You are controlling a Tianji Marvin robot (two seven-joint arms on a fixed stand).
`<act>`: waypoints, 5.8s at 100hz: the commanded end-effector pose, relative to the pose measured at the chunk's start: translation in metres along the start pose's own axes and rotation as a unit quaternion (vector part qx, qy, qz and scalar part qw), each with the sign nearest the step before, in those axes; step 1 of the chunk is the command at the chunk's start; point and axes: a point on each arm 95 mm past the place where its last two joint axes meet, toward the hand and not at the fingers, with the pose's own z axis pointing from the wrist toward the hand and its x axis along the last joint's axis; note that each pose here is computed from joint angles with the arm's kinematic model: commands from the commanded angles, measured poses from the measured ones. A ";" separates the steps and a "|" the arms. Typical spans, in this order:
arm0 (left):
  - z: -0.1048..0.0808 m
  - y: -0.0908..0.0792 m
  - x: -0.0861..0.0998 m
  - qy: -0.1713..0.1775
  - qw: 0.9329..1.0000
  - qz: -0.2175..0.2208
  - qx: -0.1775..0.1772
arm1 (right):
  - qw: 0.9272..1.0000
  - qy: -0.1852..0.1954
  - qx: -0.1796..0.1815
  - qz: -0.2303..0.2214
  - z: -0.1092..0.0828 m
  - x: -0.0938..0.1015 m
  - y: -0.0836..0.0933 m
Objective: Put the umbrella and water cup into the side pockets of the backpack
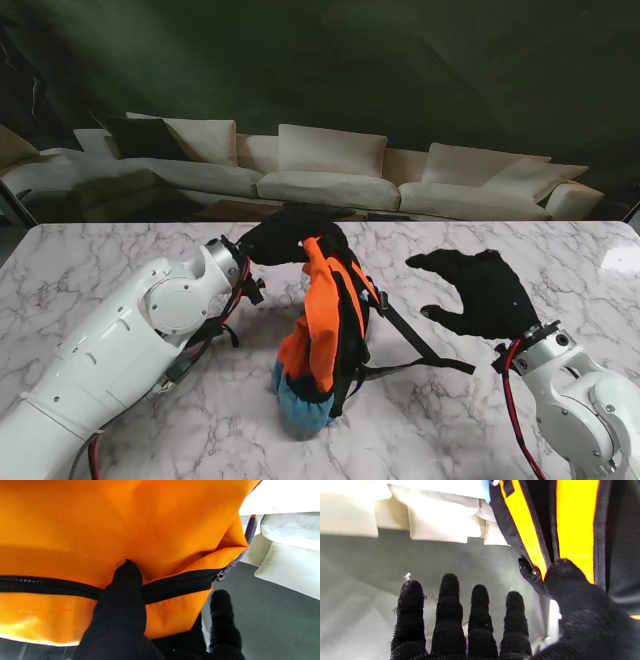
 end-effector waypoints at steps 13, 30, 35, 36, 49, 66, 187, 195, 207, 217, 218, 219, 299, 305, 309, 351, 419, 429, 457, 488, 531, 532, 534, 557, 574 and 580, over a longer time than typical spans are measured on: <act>0.006 0.004 0.002 -0.001 1.000 -0.002 -0.014 | 0.995 0.069 -0.041 -0.053 0.026 0.010 0.024; 0.012 0.004 0.002 -0.006 1.000 -0.010 -0.017 | 0.987 0.127 -0.065 -0.074 0.049 0.025 0.028; 0.014 0.004 0.002 -0.007 1.000 -0.012 -0.019 | 0.984 0.142 -0.070 -0.076 0.055 0.030 0.029; 0.014 0.004 0.002 -0.007 1.000 -0.013 -0.020 | 0.984 0.145 -0.071 -0.076 0.056 0.031 0.029; 0.018 0.006 0.001 -0.008 1.000 -0.016 -0.023 | 0.976 0.186 -0.076 -0.087 0.070 0.042 0.028; 0.021 0.009 0.002 -0.012 0.999 -0.024 -0.022 | 0.969 0.225 -0.066 -0.070 0.083 0.052 0.017; -0.059 -0.034 -0.042 -0.097 0.995 0.038 0.004 | 0.969 0.219 -0.103 0.050 0.100 0.073 0.002; -0.060 -0.034 -0.042 -0.096 0.995 0.037 0.010 | 0.970 0.213 -0.110 0.042 0.101 0.075 0.009; -0.060 -0.034 -0.040 -0.093 0.995 0.036 0.024 | 0.971 0.201 -0.125 0.017 0.102 0.076 0.022; -0.060 -0.034 -0.035 -0.085 0.995 0.035 0.033 | 0.973 0.187 -0.132 -0.002 0.102 0.076 0.035; -0.060 -0.034 -0.035 -0.084 0.995 0.035 0.034 | 0.974 0.186 -0.132 -0.003 0.102 0.076 0.036; -0.060 -0.034 -0.034 -0.083 0.995 0.034 0.035 | 0.974 0.185 -0.132 -0.005 0.102 0.075 0.037; -0.052 -0.016 -0.018 -0.037 0.999 -0.027 0.011 | 0.989 0.069 -0.040 -0.127 0.137 0.059 -0.012; -0.050 -0.017 -0.015 -0.034 0.999 -0.034 0.011 | 0.989 0.065 -0.040 -0.129 0.138 0.061 -0.012; -0.048 -0.016 -0.014 -0.031 0.999 -0.038 0.009 | 0.989 0.062 -0.041 -0.130 0.139 0.062 -0.012; -0.025 -0.007 -0.011 -0.009 0.999 -0.013 -0.049 | 0.990 0.061 -0.051 -0.118 0.139 0.076 -0.015; 0.002 0.023 -0.011 -0.032 0.997 -0.049 -0.057 | 0.995 0.073 -0.056 -0.034 0.114 0.093 -0.005; 0.002 0.025 -0.010 -0.030 0.997 -0.053 -0.057 | 0.996 0.069 -0.056 -0.028 0.106 0.093 0.002; -0.001 0.026 -0.010 -0.027 0.996 -0.053 -0.062 | 0.994 0.059 -0.078 -0.044 0.082 0.077 0.033; -0.005 0.023 -0.010 -0.029 0.996 -0.053 -0.064 | 0.997 0.045 -0.023 -0.054 0.057 0.056 0.038; -0.006 0.024 -0.005 -0.015 0.996 -0.052 -0.076 | 0.996 0.022 0.090 0.005 0.081 0.046 -0.002; -0.006 0.024 -0.005 -0.015 0.996 -0.053 -0.076 | 0.995 0.023 0.092 0.007 0.082 0.046 -0.002; -0.006 0.024 -0.005 -0.014 0.996 -0.053 -0.075 | 0.995 0.022 0.094 0.013 0.083 0.046 -0.004; -0.016 0.022 -0.007 -0.013 0.996 -0.037 -0.083 | 0.997 0.027 0.056 0.048 0.088 0.045 -0.009; -0.033 0.008 -0.014 -0.027 0.997 -0.004 -0.071 | 0.997 0.045 0.034 0.045 0.086 0.041 -0.002; -0.042 0.001 -0.018 -0.035 0.997 0.016 -0.070 | 0.998 0.045 0.033 0.042 0.086 0.039 0.000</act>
